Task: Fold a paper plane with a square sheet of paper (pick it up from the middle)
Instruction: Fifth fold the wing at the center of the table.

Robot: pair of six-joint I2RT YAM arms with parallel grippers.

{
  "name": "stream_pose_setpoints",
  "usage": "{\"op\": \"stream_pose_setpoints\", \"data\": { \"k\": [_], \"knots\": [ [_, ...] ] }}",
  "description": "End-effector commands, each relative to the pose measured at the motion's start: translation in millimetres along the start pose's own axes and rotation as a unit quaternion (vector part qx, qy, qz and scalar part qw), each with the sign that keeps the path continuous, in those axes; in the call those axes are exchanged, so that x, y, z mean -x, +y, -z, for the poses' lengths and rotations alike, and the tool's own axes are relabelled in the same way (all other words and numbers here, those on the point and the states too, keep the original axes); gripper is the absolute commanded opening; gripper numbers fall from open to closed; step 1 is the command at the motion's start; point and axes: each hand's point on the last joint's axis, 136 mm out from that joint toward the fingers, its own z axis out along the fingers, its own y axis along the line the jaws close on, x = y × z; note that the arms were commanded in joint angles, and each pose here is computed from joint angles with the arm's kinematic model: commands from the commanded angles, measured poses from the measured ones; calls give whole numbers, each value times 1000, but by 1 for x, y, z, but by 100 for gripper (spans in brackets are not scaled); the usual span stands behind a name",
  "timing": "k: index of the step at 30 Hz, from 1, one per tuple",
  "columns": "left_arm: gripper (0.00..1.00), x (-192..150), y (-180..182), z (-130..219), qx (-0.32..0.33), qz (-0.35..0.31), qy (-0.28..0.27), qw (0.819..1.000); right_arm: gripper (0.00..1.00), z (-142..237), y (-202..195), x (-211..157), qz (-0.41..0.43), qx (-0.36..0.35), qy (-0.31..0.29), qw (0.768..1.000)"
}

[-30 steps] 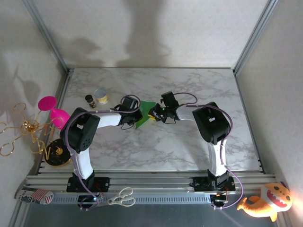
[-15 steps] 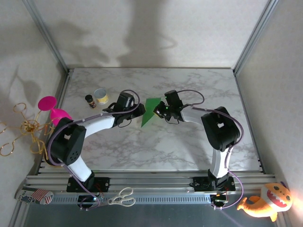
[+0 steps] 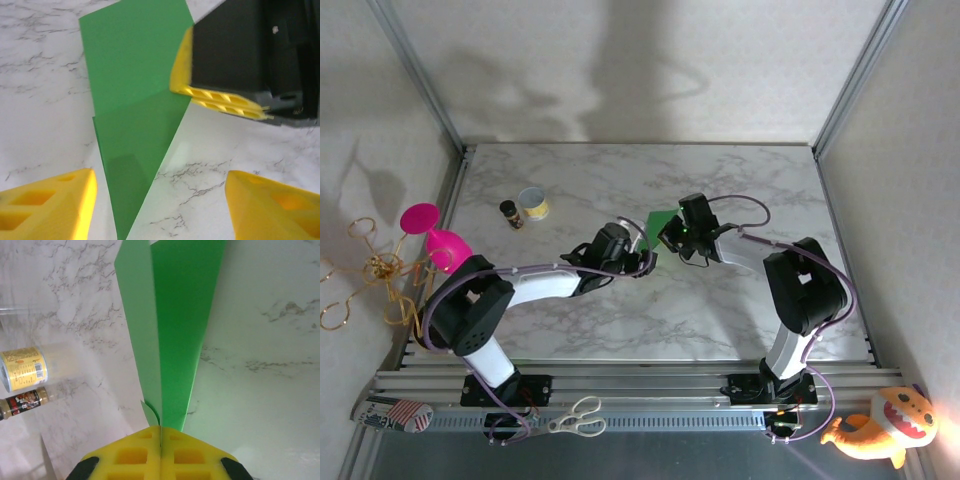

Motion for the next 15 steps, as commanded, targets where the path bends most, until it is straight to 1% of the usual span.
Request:
{"op": "stream_pose_setpoints", "data": {
  "k": [1, 8, 15],
  "knots": [
    [66, 0, -6, -8, 11, -93, -7, 996, 2, 11, -8, -8, -26, -3, 24, 999],
    [63, -20, -24, -14, -7, -162, -19, 987, 3, 19, -10, -10, -43, 5, 41, 998],
    [54, -27, -14, -22, 24, -187, -23, 982, 4, 20, -6, -11, -46, 9, 48, 998]
  ]
}}
